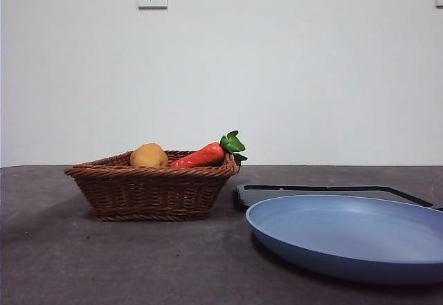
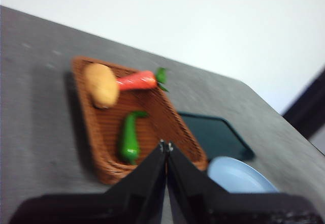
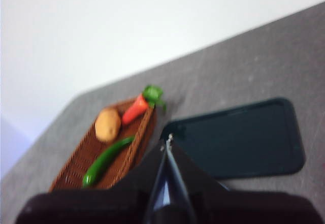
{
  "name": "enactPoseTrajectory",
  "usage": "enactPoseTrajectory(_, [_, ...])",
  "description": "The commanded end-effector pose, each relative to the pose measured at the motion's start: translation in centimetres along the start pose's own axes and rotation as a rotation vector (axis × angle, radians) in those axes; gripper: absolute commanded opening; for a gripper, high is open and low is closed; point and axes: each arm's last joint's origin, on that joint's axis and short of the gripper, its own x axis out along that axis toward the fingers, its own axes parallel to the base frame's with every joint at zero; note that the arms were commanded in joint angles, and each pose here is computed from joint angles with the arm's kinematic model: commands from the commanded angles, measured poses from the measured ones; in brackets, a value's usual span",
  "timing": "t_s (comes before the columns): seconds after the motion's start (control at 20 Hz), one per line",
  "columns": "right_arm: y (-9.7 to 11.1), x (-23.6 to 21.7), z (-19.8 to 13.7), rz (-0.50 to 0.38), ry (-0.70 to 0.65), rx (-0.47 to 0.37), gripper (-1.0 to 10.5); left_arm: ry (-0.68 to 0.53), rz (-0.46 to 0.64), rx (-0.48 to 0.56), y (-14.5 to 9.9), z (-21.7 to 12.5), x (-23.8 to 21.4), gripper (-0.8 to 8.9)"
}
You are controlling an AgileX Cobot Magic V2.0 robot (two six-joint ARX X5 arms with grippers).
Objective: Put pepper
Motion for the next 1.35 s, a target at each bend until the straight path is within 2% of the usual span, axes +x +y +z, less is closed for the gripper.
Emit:
enactPoseTrajectory(0.05, [0.9,-0.1,1.7,0.018,0.098,-0.108,0.1,0.053,-0.047,0.054,-0.9,1.4,-0.1,0.07])
enactPoseTrajectory(0.25, [1.8,0.2,3.6,0.000,0.285,-0.174,0.1,0.183,-0.094,0.109,-1.7,3.2,0.3,0.06])
enactPoseTrajectory(0.65, [2.9,0.6,5.4,0.023,0.632,-0.246,0.1,0.447,-0.085,0.163,-2.5,5.6,1.0,0.06])
enactPoseTrajectory(0.95, [2.8,0.7,5.2,0.022,0.674,-0.251,0.2,0.472,-0.085,0.172,-2.5,6.1,1.3,0.19])
enactPoseTrajectory(1.0, [2.8,0.7,5.2,0.022,0.673,-0.252,0.5,0.473,-0.085,0.171,-2.5,6.1,1.3,0.71])
enactPoseTrajectory(1.05, [2.8,0.7,5.2,0.021,0.673,-0.251,1.1,0.473,-0.084,0.171,-2.5,6.1,1.3,1.79])
enactPoseTrajectory(1.1, [2.8,0.8,5.2,0.017,0.675,-0.241,2.0,0.473,-0.083,0.168,-2.5,6.1,1.3,2.86])
enactPoseTrajectory(1.15, [2.8,0.9,5.2,0.009,0.680,-0.220,2.9,0.473,-0.083,0.165,-2.5,6.1,1.3,3.45])
enactPoseTrajectory(1.2, [2.7,1.1,5.2,0.000,0.687,-0.203,3.3,0.472,-0.079,0.149,-2.5,6.1,1.4,3.52])
enactPoseTrajectory(1.35, [2.3,2.0,5.1,-0.008,0.725,-0.183,3.3,0.472,-0.080,0.146,-2.5,6.2,1.4,3.51])
